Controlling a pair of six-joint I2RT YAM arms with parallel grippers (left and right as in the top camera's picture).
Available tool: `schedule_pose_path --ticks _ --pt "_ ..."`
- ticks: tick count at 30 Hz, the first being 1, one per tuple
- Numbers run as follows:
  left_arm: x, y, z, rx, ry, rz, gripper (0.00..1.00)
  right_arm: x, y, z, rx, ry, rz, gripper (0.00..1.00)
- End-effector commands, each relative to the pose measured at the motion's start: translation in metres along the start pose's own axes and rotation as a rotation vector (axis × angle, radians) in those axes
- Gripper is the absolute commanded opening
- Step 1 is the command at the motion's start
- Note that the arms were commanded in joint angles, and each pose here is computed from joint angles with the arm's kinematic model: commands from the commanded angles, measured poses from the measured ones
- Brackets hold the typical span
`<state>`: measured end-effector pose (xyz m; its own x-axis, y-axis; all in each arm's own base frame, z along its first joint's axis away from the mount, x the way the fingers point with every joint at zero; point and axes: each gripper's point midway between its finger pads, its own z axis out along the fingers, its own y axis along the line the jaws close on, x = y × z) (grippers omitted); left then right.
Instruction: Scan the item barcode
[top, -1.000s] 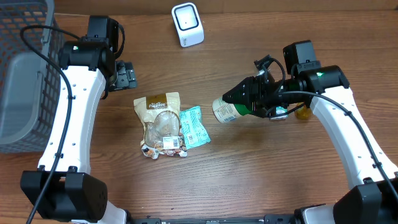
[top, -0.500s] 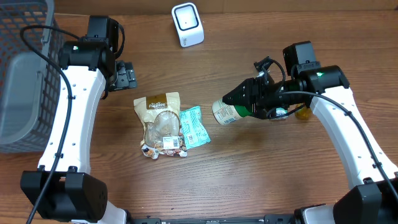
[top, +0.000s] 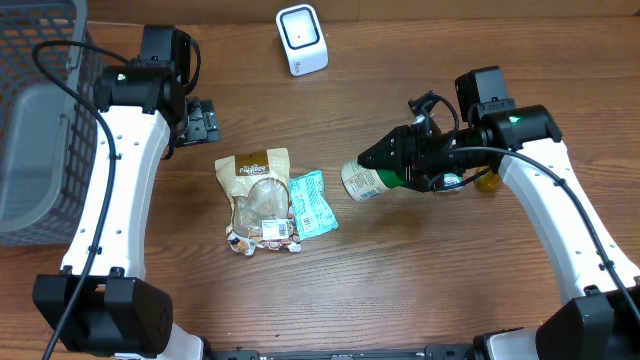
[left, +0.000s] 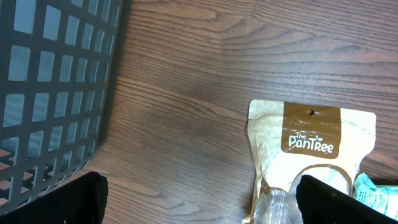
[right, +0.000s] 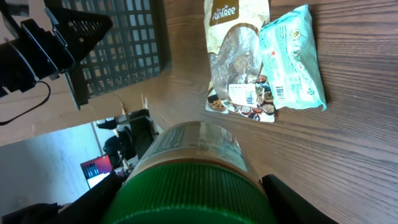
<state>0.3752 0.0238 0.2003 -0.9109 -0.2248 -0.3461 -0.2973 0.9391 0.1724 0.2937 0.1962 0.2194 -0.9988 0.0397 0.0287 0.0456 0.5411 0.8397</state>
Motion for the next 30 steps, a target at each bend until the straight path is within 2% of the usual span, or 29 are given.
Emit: schedule_pose_path --ticks 1,6,12,23,30 --pt "-0.005 0.003 -0.001 -0.012 -0.013 0.000 0.99 0.002 0.021 -0.007 -0.076 0.002 -0.037 0.49" --pt "-0.005 0.003 -0.001 -0.012 -0.013 0.000 1.00 0.005 0.028 -0.008 -0.122 0.023 -0.030 0.50" --pt "-0.005 0.003 -0.001 -0.012 -0.013 0.000 1.00 0.006 0.029 -0.008 -0.124 0.033 0.089 0.49" --pt "-0.005 0.003 -0.001 -0.012 -0.013 0.000 1.00 0.013 0.026 -0.008 -0.100 0.079 0.544 0.55" --pt "-0.005 0.003 -0.001 -0.012 -0.013 0.000 1.00 0.016 0.036 -0.010 -0.150 0.117 0.559 0.56"
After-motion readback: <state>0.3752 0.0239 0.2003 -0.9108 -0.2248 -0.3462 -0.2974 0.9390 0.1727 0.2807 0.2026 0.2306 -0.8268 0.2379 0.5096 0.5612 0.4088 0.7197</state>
